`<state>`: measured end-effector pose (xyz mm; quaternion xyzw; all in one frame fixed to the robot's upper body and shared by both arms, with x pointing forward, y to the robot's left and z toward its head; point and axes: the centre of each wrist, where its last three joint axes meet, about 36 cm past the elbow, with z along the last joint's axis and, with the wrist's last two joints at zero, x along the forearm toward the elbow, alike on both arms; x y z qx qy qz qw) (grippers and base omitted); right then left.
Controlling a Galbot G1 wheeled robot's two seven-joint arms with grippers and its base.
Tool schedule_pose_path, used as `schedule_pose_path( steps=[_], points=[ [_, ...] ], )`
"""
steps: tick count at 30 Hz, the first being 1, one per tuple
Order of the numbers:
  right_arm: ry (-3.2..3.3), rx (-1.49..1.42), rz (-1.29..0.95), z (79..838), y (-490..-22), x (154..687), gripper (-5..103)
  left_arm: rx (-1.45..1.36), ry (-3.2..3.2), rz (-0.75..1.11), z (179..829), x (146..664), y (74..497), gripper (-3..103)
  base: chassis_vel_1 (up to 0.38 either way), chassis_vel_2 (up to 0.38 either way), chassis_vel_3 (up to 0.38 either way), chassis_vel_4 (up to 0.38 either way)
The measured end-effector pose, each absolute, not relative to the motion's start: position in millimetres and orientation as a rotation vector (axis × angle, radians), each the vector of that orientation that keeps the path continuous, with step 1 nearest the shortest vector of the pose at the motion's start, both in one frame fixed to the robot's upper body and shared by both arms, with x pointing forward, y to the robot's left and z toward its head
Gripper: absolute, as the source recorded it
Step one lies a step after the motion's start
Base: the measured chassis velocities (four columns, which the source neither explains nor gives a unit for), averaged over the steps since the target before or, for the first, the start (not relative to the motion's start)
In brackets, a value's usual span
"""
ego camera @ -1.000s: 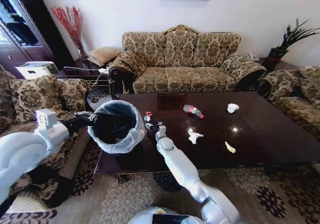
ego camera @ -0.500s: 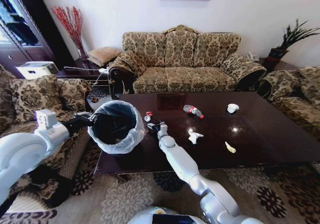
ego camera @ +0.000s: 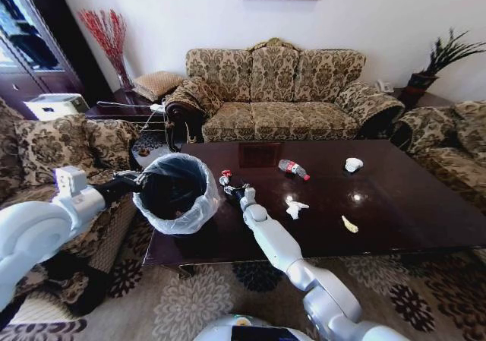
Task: Move to the front of the table and place the trash on the table into the trash bin.
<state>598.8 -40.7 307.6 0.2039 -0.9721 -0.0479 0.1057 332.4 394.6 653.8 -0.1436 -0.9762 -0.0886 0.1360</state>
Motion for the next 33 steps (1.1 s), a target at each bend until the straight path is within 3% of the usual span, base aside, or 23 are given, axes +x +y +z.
schedule_pose_path(
  steps=[2,5,7,9,11,13,17,20,22,23,25,28,33],
  points=[
    [-2.861,0.609,-0.133,306.3,-41.9,600.3,93,-0.416,-2.826,-0.256,653.7,332.4,394.7,3,0.0,0.0,0.0,0.0],
    [-2.855,0.631,-0.122,304.7,-42.7,601.5,79,-0.417,-2.828,-0.255,653.7,332.3,394.5,3,0.0,0.0,0.0,0.0],
    [-2.854,0.634,-0.121,304.5,-42.6,601.4,79,-0.418,-2.828,-0.255,653.7,332.3,394.4,3,0.0,0.0,0.0,0.0],
    [-2.843,0.678,-0.12,302.0,-43.4,601.4,62,-0.425,-2.829,-0.254,654.0,331.9,393.3,3,0.0,0.0,0.0,0.0],
    [-2.839,0.701,-0.127,300.8,-44.6,602.0,62,-0.426,-2.831,-0.254,654.1,331.8,393.0,3,0.0,0.0,0.0,0.0],
    [-2.834,0.731,-0.137,300.6,-46.7,604.5,51,-0.433,-2.831,-0.252,653.8,330.1,391.0,3,0.0,0.0,0.0,0.0],
    [-2.831,0.75,-0.138,300.4,-48.2,606.7,40,-0.439,-2.829,-0.25,653.5,328.6,389.9,3,0.0,0.0,0.0,0.0],
    [-2.83,0.755,-0.14,300.7,-48.2,607.1,24,-0.441,-2.83,-0.254,654.4,328.9,389.6,3,0.0,0.0,0.0,0.0],
    [-2.829,0.755,-0.14,300.5,-48.1,606.9,24,-0.442,-2.831,-0.253,654.8,329.1,389.4,3,0.0,0.0,0.0,0.0],
    [-2.828,0.755,-0.141,300.0,-48.2,606.6,14,-0.444,-2.832,-0.254,655.4,329.4,389.1,3,0.0,0.0,0.0,0.0],
    [-2.826,0.752,-0.143,299.2,-48.5,606.6,14,-0.444,-2.832,-0.254,655.6,329.5,389.1,3,0.0,0.0,0.0,0.0],
    [-2.819,0.74,-0.163,298.2,-50.1,608.1,2,-0.443,-2.832,-0.253,655.6,329.7,389.2,3,0.0,0.0,0.0,0.0],
    [-2.817,0.732,-0.176,297.5,-50.4,607.5,1,-0.44,-2.832,-0.254,655.6,330.6,390.2,3,0.0,0.0,0.0,0.0]
  ],
)
